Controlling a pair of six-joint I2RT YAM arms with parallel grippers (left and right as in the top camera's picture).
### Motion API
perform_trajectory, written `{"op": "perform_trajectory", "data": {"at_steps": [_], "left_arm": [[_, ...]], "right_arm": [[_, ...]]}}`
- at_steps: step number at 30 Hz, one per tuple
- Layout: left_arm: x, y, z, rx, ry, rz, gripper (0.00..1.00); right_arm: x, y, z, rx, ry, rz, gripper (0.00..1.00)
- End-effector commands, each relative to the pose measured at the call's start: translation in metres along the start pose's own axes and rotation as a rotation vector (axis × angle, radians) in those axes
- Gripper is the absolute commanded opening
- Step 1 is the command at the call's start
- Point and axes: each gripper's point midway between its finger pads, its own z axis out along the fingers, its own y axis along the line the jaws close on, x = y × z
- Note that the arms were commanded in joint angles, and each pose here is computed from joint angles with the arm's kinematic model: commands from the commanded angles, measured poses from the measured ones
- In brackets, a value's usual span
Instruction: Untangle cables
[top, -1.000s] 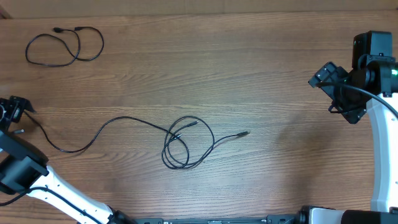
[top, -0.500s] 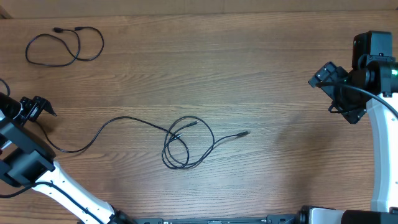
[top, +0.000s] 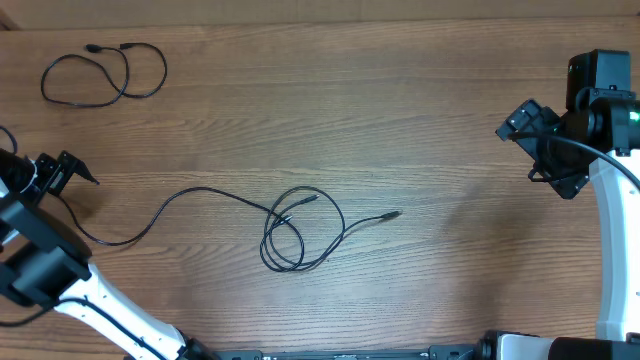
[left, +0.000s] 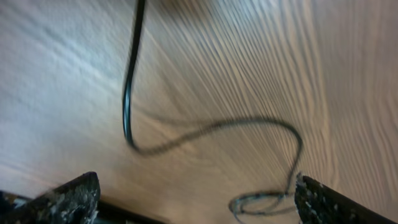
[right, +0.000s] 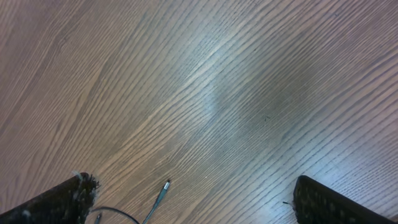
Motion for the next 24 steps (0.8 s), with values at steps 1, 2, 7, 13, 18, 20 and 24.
{"op": "perform_trajectory", "data": {"at_steps": [1, 2, 7, 13, 18, 20, 24], "left_arm": [[0.047, -0.015, -0.038, 0.049, -0.084, 0.087, 0.99], [0.057, -0.015, -0.038, 0.042, -0.090, 0.098, 1.00], [0.081, -0.014, -0.018, 0.020, -0.152, 0.134, 0.99], [0.060, 0.014, 0.023, -0.094, -0.233, 0.037, 1.00], [0.044, 0.019, 0.064, -0.076, -0.273, 0.006, 0.99], [0.044, 0.019, 0.079, -0.057, -0.269, -0.004, 0.99], [0.042, 0.024, 0.097, -0.059, -0.284, -0.013, 1.00]], "right_arm": [[-0.001, -0.002, 0.001, 0.008, -0.007, 0.000, 1.00], [-0.001, -0.002, 0.001, 0.008, -0.007, 0.000, 1.00], [-0.001, -0.002, 0.001, 0.008, -0.007, 0.000, 1.00], [-0.001, -0.002, 0.001, 0.008, -0.007, 0.000, 1.00], [-0.001, -0.002, 0.001, 0.008, -0.007, 0.000, 1.00], [-0.001, -0.002, 0.001, 0.008, -0.007, 0.000, 1.00], [-0.001, -0.002, 0.001, 0.008, -0.007, 0.000, 1.00]]}}
